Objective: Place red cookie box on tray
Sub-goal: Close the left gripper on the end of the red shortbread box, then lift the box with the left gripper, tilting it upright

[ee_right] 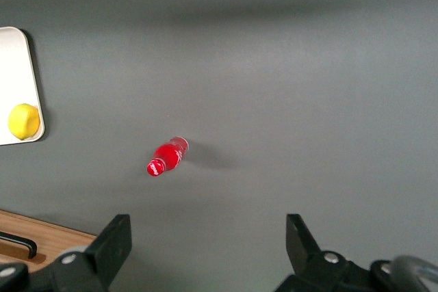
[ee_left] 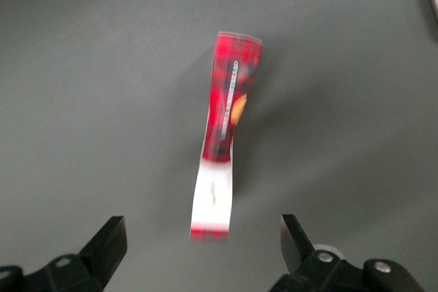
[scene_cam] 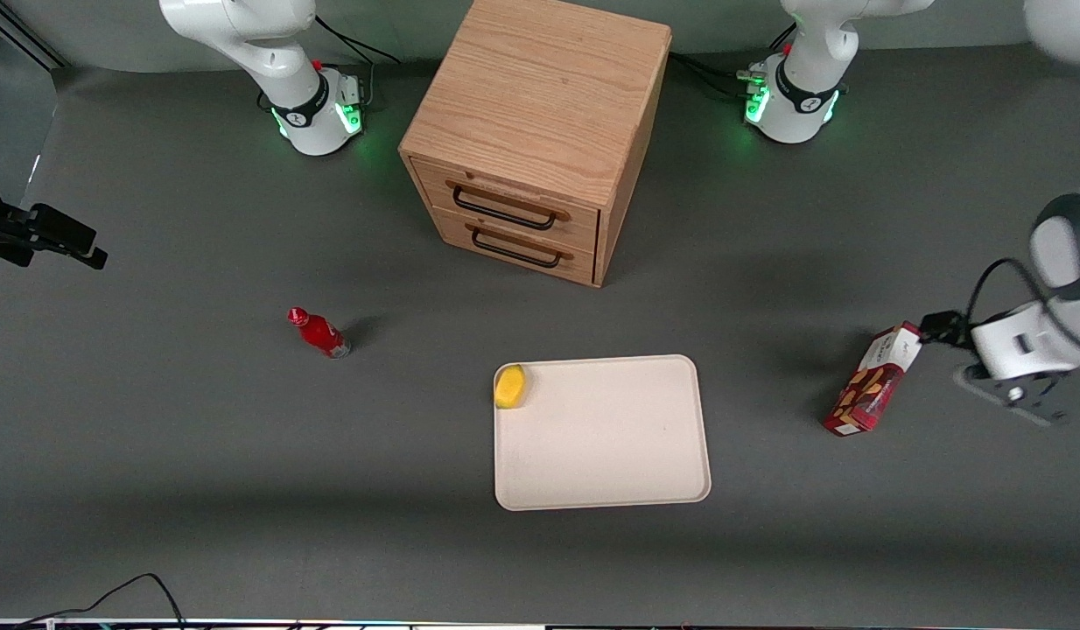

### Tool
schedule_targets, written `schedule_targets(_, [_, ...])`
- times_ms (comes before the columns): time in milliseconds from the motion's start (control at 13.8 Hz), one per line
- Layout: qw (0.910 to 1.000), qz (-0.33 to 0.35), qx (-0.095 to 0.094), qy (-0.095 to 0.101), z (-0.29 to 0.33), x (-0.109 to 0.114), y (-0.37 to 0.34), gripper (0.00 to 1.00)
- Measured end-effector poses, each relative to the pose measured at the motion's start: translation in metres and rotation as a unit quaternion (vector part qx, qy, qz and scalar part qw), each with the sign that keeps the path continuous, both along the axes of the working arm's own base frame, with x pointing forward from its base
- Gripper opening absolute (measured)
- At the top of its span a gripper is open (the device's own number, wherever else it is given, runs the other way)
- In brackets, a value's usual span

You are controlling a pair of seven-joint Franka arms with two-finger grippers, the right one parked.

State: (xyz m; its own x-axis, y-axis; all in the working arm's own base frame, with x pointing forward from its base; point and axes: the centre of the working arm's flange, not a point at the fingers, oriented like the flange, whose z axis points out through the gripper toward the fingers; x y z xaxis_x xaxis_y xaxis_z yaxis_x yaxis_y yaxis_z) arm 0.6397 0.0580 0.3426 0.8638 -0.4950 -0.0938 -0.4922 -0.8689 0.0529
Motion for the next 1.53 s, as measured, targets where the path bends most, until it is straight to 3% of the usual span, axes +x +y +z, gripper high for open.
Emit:
schedule_targets(291, [0.9988, -0.014, -0.004, -0.048, -0.106, -0.013, -0.027, 0.96])
schedule_targets(655, [0.9988, 0.003, -0.011, -0.048, -0.116, -0.015, -0.021, 0.40])
schedule_targets(873, [0.9996, 0.009, -0.024, -0.009, -0.069, -0.001, -0.024, 0.11])
schedule_targets(1164, [0.9947, 0.087, -0.032, 0.044, 0.080, 0.013, -0.051, 0.11])
schedule_targets(1382, [0.9824, 0.179, -0.033, 0.041, 0.172, 0.007, -0.138, 0.11])
schedule_targets(1527, [0.9744, 0.219, -0.032, 0.042, 0.171, 0.002, -0.208, 0.11])
